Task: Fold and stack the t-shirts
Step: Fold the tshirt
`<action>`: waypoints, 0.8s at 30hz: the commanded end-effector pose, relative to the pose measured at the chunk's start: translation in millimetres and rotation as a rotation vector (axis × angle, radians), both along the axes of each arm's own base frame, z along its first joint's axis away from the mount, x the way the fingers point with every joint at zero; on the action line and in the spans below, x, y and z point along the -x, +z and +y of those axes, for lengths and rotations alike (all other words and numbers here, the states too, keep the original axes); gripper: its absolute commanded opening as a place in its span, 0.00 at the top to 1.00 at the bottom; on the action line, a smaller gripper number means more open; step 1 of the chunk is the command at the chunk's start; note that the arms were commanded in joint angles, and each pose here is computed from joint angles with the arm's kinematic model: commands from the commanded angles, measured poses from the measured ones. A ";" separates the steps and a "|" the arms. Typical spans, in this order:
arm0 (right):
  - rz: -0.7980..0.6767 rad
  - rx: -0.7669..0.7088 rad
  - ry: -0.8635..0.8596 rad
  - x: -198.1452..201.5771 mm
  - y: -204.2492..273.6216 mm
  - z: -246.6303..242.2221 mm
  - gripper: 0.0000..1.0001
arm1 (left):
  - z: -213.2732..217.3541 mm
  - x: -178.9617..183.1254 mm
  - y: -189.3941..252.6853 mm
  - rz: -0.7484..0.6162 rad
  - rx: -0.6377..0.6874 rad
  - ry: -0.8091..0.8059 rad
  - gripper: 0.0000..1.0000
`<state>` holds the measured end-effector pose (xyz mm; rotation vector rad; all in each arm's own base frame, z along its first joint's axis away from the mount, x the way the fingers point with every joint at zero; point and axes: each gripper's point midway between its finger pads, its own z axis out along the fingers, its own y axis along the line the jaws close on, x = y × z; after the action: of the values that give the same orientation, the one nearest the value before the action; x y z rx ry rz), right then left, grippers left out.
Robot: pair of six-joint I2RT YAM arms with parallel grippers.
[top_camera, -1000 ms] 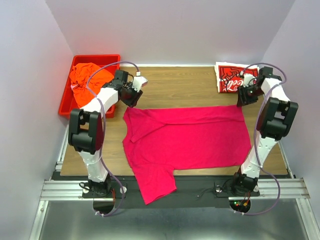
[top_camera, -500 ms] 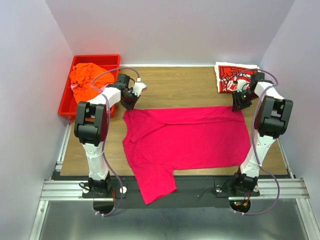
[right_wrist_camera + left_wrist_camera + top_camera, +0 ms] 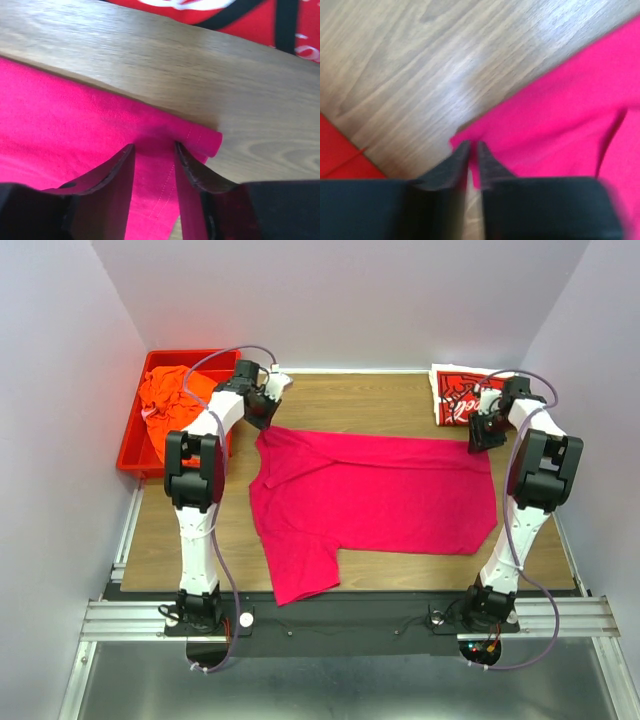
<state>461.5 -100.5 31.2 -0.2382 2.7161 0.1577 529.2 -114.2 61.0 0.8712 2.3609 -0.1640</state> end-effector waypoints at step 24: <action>-0.213 -0.149 0.024 13.6 109.4 37.6 0.50 | -108.3 64.2 31.3 0.095 0.254 -0.247 0.53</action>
<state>457.1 -64.0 124.6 -0.2332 2.4955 0.3295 462.5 -215.5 88.4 1.0607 2.2412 -0.5585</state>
